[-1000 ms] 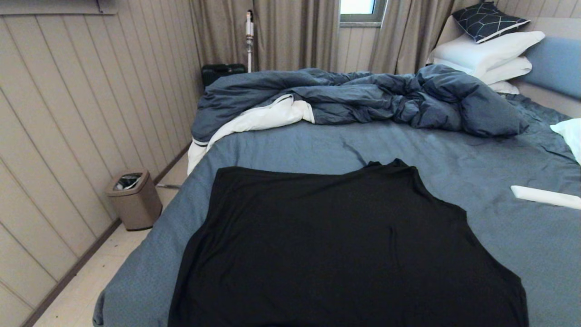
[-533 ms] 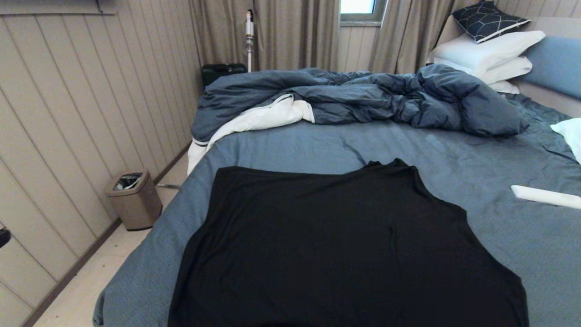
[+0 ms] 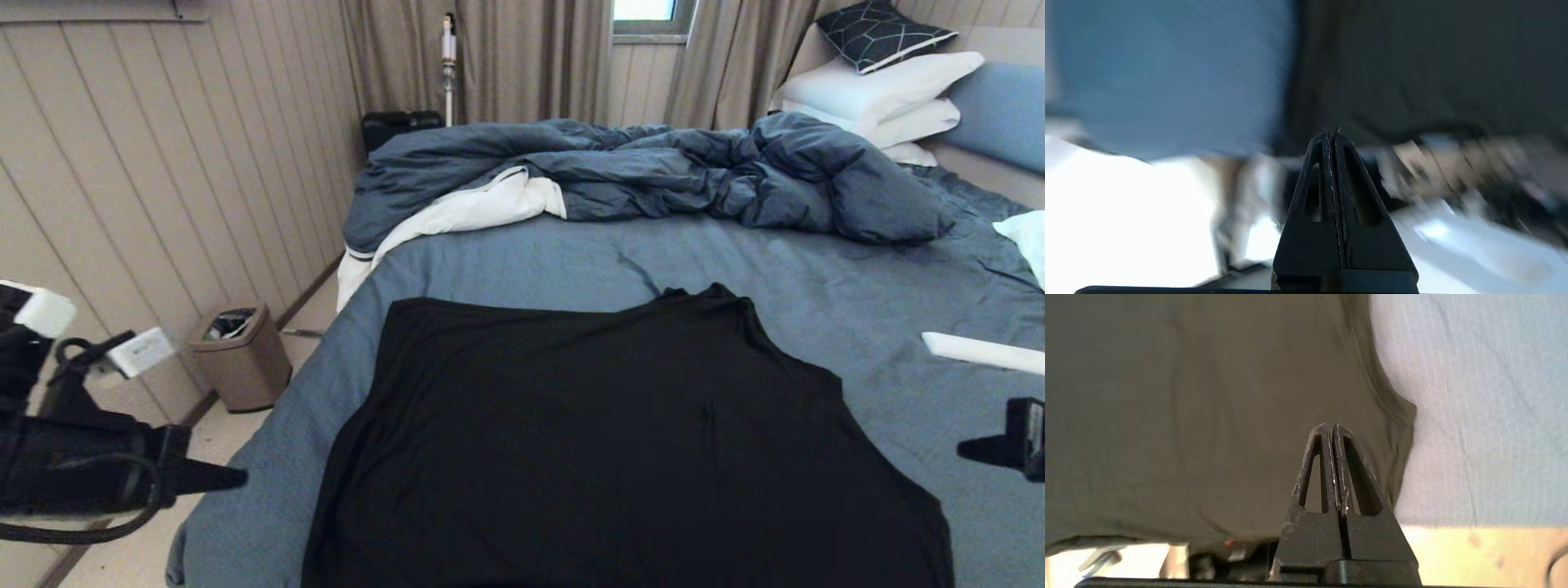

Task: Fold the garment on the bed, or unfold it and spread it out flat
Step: Fold the black T-shirt

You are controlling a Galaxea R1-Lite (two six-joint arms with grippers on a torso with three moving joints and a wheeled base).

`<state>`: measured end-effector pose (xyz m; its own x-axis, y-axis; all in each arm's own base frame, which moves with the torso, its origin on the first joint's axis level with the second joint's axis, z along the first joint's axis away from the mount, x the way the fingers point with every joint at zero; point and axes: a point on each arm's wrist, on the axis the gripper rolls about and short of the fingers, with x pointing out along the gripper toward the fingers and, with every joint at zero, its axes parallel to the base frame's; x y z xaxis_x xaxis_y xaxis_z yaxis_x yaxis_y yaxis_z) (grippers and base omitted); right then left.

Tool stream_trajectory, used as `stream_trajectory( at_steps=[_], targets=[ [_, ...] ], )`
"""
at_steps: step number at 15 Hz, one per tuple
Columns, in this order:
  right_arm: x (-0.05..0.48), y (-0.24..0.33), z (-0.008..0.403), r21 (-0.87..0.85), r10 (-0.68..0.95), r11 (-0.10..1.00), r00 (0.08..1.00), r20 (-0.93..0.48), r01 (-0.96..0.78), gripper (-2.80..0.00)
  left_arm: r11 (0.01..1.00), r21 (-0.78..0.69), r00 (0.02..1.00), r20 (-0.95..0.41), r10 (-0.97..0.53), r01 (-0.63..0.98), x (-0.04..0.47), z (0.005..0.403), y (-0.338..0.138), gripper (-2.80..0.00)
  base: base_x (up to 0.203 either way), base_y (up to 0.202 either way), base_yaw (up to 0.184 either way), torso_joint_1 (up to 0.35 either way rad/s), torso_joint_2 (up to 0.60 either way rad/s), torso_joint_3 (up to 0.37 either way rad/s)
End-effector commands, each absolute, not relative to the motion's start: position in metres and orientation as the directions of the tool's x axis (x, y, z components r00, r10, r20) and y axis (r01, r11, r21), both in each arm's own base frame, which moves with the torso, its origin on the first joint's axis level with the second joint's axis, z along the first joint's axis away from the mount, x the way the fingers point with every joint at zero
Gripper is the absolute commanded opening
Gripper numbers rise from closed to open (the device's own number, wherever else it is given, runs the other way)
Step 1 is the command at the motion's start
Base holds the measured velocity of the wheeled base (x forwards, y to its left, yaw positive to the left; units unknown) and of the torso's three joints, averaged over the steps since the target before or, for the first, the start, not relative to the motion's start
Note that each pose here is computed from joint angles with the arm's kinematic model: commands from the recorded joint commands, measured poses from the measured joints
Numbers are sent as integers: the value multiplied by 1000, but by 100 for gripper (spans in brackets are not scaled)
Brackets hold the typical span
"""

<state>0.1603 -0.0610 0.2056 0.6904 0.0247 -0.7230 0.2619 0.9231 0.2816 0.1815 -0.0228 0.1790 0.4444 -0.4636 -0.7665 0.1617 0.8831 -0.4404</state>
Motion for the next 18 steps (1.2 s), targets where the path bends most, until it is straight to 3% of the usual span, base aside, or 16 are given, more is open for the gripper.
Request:
stream_trajectory(
  at_steps=[1, 4, 5, 18],
  targets=[
    [168, -73, 197, 299, 35, 900, 631, -775, 317, -280, 862, -487, 298, -810, -505, 140, 202, 152, -34, -280, 0, 0, 0, 0, 0, 0],
    [158, -75, 204, 296, 5, 894, 652, -758, 337, -280, 833, -536, 241, -797, -554, 141, 222, 134, -41, -280, 0, 0, 0, 0, 0, 0],
    [158, -75, 207, 295, 2, 893, 654, -757, 339, -280, 831, -541, 253, -792, -556, 134, 226, 129, -41, 0, 0, 0, 0, 0, 0, 0],
    [162, -80, 210, 287, -2, 896, 651, -759, 338, -280, 829, -554, 223, -800, -557, 83, 262, 81, -47, 0, 0, 0, 0, 0, 0, 0]
  ],
)
